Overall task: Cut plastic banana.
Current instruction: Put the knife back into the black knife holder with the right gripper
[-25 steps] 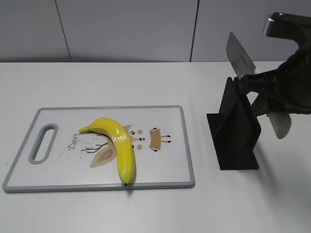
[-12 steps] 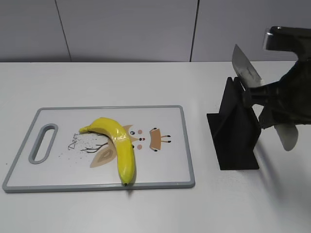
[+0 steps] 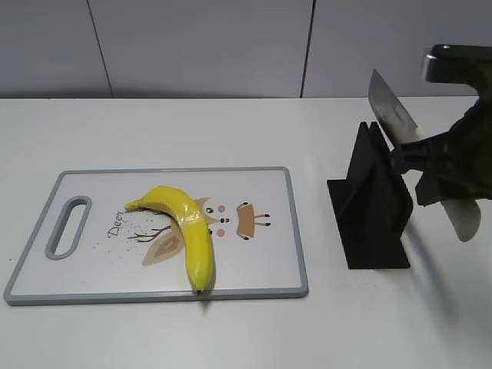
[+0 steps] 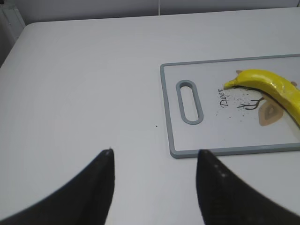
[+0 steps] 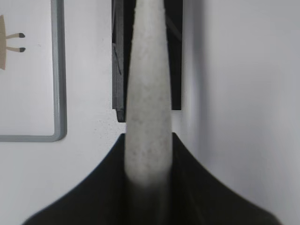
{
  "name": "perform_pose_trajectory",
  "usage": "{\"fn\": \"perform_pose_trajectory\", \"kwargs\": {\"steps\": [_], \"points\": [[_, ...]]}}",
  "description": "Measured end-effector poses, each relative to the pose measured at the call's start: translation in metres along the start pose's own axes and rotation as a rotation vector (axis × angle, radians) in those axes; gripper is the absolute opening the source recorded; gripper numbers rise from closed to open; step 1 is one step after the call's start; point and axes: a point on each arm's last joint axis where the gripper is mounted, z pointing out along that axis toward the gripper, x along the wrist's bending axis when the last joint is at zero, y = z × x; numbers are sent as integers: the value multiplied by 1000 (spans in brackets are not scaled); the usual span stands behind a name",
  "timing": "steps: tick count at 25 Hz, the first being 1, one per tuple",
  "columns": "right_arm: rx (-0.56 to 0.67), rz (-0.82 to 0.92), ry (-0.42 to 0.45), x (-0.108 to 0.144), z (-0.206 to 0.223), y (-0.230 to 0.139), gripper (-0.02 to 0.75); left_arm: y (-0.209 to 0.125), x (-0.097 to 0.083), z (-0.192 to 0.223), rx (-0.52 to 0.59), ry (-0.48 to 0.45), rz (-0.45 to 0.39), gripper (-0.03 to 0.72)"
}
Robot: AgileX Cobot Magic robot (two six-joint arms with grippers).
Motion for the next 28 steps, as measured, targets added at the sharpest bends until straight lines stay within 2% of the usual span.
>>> {"fn": "perform_pose_trajectory", "kwargs": {"steps": [5,21,28], "points": [[-35,4,18,-1,-13,-1,188,0,0,0,0,0,0,527],[-30,-27,41,1,-12,-2,188,0,0,0,0,1,0,523],[65,-28,14,4,12,-3,188,0,0,0,0,1,0,523]]}}
